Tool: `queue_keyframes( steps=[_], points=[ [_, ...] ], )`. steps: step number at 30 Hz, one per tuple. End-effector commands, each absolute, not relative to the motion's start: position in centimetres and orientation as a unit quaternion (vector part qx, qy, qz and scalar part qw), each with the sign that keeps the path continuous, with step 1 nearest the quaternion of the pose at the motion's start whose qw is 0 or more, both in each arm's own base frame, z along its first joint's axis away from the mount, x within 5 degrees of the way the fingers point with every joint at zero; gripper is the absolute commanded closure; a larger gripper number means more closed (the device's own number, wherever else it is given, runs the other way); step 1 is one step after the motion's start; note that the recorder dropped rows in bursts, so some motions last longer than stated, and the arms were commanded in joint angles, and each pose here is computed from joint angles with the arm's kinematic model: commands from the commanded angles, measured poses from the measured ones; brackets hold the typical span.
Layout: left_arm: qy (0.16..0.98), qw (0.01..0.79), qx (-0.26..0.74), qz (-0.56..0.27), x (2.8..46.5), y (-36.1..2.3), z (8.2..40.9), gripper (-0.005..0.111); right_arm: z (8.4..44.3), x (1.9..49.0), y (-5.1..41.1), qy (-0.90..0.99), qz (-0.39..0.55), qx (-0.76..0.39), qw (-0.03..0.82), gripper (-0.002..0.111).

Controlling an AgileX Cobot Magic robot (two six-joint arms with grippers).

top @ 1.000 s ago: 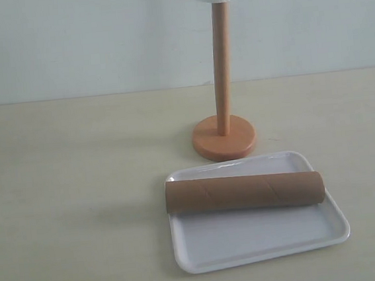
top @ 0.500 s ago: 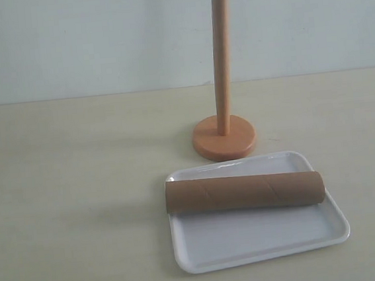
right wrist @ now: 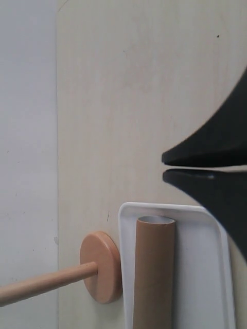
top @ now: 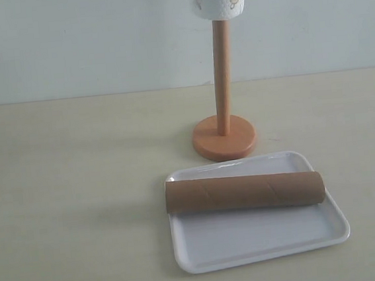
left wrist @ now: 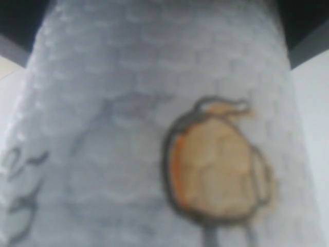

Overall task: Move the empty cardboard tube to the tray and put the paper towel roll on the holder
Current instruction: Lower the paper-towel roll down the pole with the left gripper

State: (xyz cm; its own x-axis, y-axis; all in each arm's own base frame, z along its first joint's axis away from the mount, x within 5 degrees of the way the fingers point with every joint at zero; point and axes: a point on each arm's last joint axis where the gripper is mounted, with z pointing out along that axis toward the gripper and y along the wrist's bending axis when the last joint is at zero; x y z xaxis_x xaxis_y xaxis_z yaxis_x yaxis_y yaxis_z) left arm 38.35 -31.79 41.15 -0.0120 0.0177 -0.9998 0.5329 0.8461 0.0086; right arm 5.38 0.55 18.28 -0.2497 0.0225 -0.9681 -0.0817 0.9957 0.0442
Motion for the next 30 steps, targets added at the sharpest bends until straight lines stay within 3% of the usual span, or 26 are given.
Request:
queue_keyframes(
  steps=[1, 22, 30],
  points=[
    [0.673, 0.678, 0.208, -0.209, 37.8, -31.7, 41.5, 0.103, 18.4, 5.4, 0.6, 0.787, 0.042, -0.02, 0.616, 0.107],
    [0.667, 0.679, 0.204, -0.229, 37.7, -31.9, 41.4, 0.103, 18.4, 5.4, 0.6, 0.787, 0.042, -0.02, 0.616, 0.107],
    [0.68, 0.663, 0.209, -0.232, 37.8, -32.1, 39.8, 0.103, 18.4, 5.4, 0.6, 0.787, 0.042, -0.02, 0.616, 0.107]
  ],
)
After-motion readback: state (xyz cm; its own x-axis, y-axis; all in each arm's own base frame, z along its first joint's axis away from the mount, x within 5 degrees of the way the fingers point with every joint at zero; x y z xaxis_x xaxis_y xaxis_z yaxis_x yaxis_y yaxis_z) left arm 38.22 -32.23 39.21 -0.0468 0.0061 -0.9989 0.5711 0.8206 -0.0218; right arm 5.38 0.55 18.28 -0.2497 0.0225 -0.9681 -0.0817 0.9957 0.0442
